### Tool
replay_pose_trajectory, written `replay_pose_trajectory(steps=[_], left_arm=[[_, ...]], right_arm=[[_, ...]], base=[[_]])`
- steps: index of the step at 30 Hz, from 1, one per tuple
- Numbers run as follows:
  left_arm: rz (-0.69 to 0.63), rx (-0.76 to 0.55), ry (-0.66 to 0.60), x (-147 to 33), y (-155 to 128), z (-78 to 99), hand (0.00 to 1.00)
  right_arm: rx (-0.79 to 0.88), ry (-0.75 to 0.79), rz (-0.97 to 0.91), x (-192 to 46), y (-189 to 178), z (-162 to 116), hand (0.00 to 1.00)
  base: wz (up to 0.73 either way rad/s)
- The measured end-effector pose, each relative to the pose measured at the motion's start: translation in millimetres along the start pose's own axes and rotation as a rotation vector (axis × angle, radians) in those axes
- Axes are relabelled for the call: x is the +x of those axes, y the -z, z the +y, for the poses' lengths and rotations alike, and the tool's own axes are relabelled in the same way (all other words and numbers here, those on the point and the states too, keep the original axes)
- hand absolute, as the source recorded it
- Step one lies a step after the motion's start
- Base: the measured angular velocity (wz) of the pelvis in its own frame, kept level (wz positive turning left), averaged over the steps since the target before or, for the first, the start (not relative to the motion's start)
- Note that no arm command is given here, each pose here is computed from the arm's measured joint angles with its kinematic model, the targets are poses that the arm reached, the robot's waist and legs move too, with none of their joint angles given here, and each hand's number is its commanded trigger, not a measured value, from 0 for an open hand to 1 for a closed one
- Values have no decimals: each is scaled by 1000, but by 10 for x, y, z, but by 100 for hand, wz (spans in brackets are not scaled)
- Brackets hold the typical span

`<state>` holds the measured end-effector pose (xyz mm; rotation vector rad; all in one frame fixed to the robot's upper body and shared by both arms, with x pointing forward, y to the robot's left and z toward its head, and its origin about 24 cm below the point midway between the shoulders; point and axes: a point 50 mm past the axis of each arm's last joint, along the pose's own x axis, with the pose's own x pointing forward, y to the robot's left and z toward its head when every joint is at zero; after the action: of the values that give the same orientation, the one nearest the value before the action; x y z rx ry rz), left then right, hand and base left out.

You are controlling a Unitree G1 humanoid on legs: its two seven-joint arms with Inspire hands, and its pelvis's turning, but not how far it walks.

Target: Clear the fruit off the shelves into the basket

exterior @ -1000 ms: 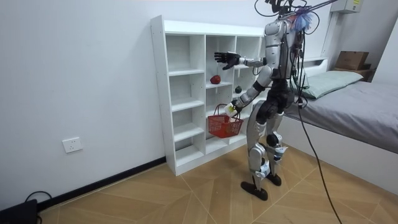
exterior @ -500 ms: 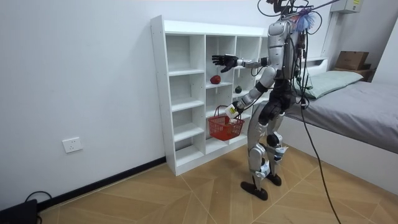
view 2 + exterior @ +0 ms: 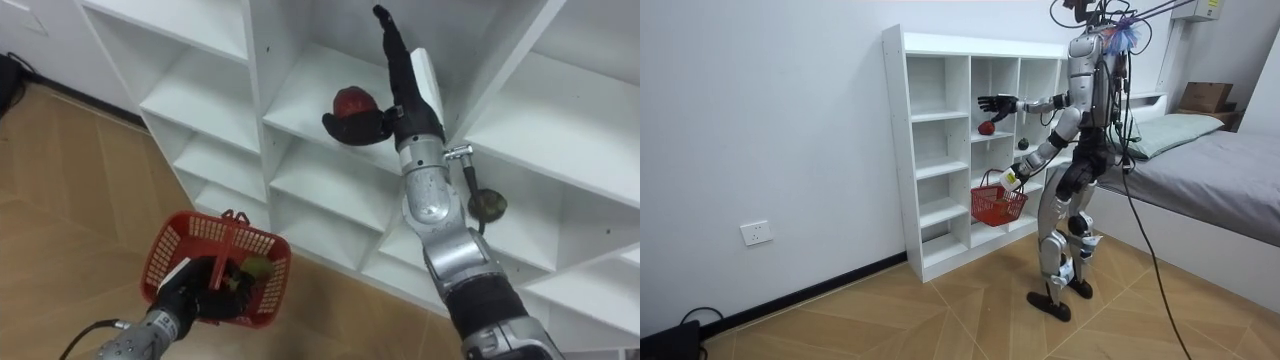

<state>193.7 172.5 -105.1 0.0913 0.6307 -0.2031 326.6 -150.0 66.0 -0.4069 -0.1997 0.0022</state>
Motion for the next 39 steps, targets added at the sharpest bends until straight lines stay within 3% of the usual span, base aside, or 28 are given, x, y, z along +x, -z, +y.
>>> replay_pose_trajectory(steps=[23, 39], left_arm=[[5, -7, 27, 35, -23, -80, 100], [15, 25, 75, 47, -13, -190, 100]], right_arm=[[-4, 12, 220, 8, 421, -99, 0], [-13, 21, 227, 125, 397, -172, 0]], base=[[0], [0]])
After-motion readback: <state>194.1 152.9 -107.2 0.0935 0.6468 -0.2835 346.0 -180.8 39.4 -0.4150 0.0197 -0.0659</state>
